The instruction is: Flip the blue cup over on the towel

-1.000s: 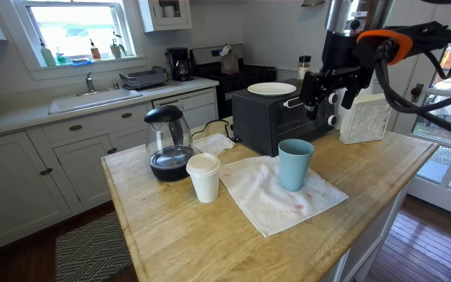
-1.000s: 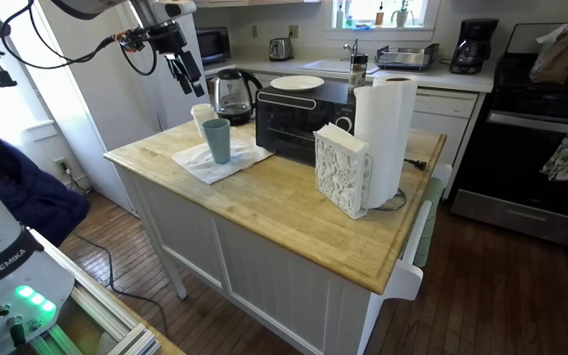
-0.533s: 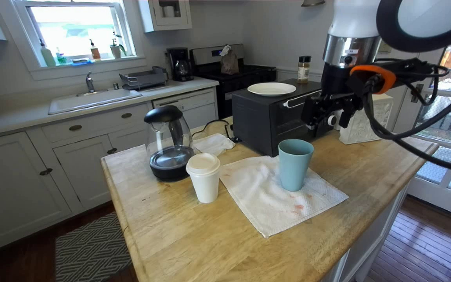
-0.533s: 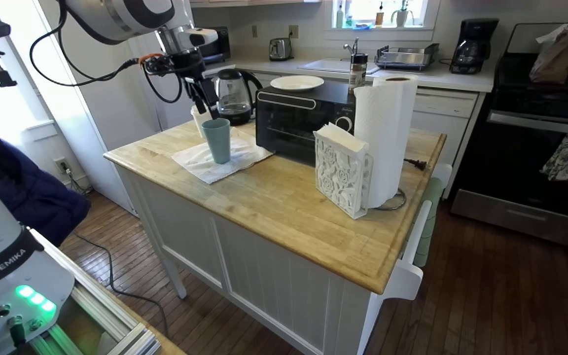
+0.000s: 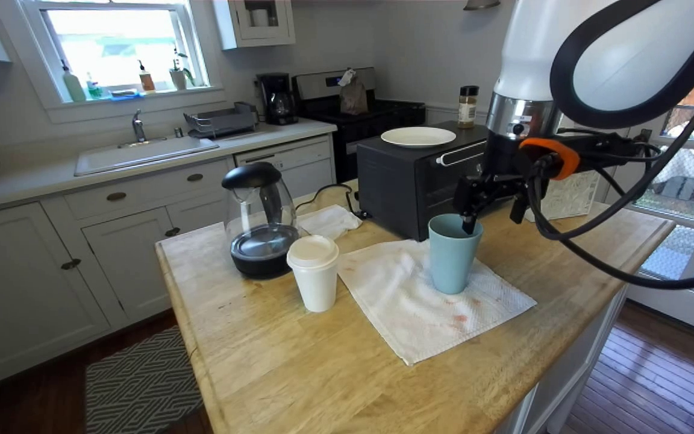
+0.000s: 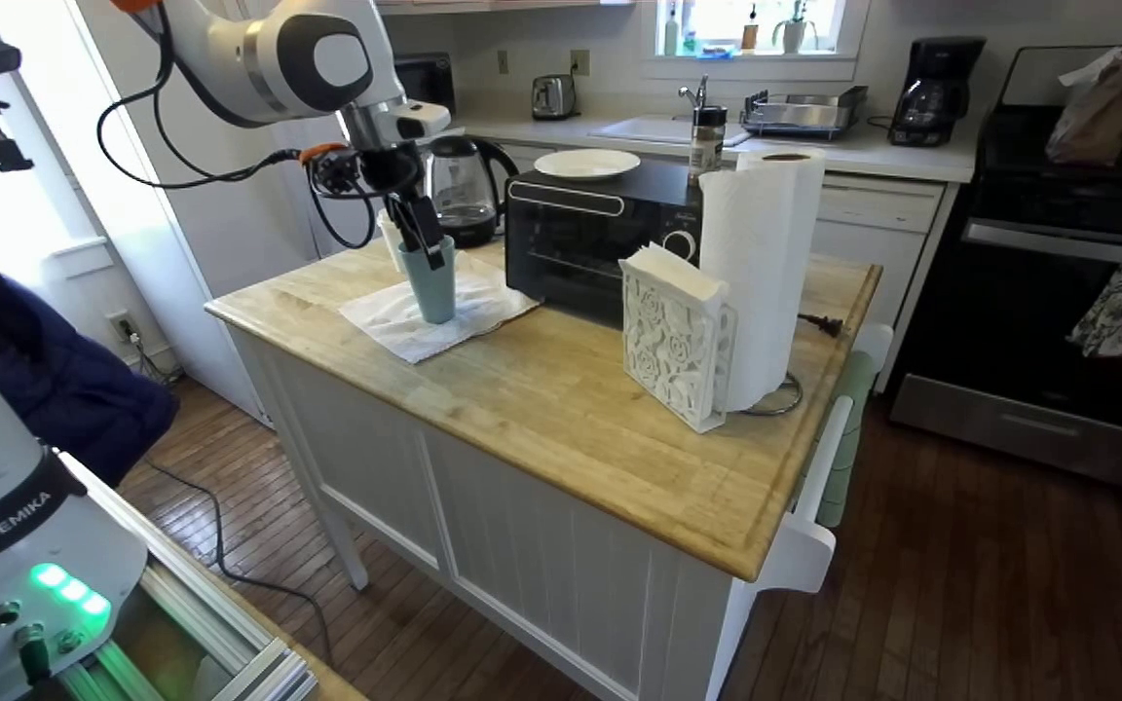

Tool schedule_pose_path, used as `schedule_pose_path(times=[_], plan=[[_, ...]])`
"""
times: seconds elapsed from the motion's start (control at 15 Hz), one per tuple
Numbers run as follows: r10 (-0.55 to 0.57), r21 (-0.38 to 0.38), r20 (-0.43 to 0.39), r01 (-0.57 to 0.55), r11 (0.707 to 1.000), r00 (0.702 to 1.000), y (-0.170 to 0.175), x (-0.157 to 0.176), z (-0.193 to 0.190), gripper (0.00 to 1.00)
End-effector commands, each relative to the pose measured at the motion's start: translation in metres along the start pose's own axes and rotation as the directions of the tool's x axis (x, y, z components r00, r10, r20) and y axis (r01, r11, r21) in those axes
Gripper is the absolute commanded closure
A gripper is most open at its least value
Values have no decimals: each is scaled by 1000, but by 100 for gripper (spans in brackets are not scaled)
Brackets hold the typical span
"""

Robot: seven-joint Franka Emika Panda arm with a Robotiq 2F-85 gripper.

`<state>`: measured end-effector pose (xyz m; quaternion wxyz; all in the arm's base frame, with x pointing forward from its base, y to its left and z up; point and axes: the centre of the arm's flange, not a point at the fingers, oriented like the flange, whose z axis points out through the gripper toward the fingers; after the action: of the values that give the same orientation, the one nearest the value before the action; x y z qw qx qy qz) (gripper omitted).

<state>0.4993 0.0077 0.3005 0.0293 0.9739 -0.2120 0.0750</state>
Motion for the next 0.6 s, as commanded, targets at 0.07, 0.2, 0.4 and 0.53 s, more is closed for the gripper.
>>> schedule_pose_path(times=[0.07,0.2,0.4,0.53], plan=[[60,-49,9,-59,997,998,6,9,18,0],[78,-86,17,-77,993,997,13,9,19,0],[100,-161,34,-94,983,994,23,6,16,0],[104,-209,50,-92,974,993,26,3,17,0]])
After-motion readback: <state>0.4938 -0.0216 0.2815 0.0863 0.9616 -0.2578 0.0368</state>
